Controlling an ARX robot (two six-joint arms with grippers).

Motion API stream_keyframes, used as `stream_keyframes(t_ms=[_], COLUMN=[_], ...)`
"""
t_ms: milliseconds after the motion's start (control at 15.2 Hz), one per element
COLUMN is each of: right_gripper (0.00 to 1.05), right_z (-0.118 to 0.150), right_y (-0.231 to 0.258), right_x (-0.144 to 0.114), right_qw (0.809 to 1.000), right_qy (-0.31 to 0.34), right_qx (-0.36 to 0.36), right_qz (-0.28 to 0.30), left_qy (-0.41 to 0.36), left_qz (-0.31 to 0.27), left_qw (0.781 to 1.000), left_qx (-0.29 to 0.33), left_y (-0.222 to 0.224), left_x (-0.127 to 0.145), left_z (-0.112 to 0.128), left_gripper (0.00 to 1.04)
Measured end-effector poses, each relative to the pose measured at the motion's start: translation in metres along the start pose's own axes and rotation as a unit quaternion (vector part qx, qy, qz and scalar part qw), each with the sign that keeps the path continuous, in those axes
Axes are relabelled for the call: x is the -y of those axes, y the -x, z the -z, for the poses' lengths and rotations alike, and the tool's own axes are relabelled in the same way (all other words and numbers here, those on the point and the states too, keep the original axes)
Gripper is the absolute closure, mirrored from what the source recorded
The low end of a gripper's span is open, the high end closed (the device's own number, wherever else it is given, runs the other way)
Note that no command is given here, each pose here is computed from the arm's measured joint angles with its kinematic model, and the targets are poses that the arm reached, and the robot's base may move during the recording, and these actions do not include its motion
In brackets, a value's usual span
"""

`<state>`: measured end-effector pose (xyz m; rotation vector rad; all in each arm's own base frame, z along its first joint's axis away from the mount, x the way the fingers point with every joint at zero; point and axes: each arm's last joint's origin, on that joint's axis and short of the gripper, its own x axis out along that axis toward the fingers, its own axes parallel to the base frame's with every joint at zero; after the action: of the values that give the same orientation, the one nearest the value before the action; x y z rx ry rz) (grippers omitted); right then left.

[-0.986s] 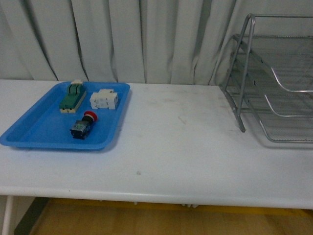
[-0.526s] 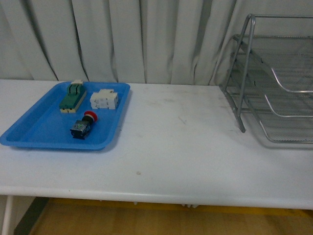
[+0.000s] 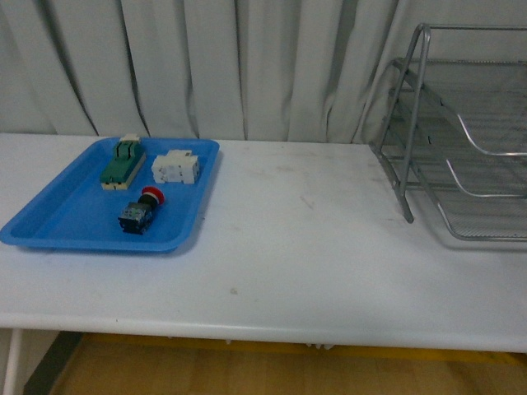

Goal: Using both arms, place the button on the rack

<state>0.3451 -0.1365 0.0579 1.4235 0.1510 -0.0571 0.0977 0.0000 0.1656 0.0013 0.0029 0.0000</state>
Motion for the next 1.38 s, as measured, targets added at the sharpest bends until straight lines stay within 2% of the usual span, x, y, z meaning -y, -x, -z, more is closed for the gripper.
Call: stream_keyframes(t_ms=[263, 526, 723, 789, 920, 1117, 1380], right_gripper=[0.06, 0.06, 0.06, 0.09, 0.23, 0.56, 0.92], right_z=[0.002, 0.001, 0.001, 0.002, 0.001, 0.004, 0.002], right_y=[-0.007, -0.026, -0.035, -0.038, -0.044, -0.049, -0.049], right_x=[0.015, 0.001, 0.005, 0.004, 0.005, 0.01, 0.008], right_qw=[1.0, 1.0, 0.999, 0.999, 0.999, 0.999, 0.998], right_qy=[-0.004, 0.022, 0.031, 0.033, 0.035, 0.037, 0.059], right_qx=[-0.004, -0.005, -0.008, -0.01, -0.011, -0.013, -0.001], right_qz=[0.016, -0.017, -0.013, -0.013, -0.01, -0.003, -0.017], left_qy=[0.0, 0.0, 0.0, 0.0, 0.0, 0.0, 0.0], left_qz=[0.0, 0.0, 0.0, 0.0, 0.0, 0.0, 0.0], left_qw=[1.0, 1.0, 1.0, 1.0, 1.0, 1.0, 1.0], left_qx=[0.0, 0.0, 0.0, 0.0, 0.0, 0.0, 0.0], left_y=[0.0, 0.0, 0.0, 0.0, 0.0, 0.0, 0.0], left_x=[0.0, 0.0, 0.0, 0.0, 0.0, 0.0, 0.0], left_z=[0.0, 0.0, 0.0, 0.0, 0.0, 0.0, 0.0], left_gripper=[0.07, 0.07, 0.07, 0.07, 0.07, 0.07, 0.07])
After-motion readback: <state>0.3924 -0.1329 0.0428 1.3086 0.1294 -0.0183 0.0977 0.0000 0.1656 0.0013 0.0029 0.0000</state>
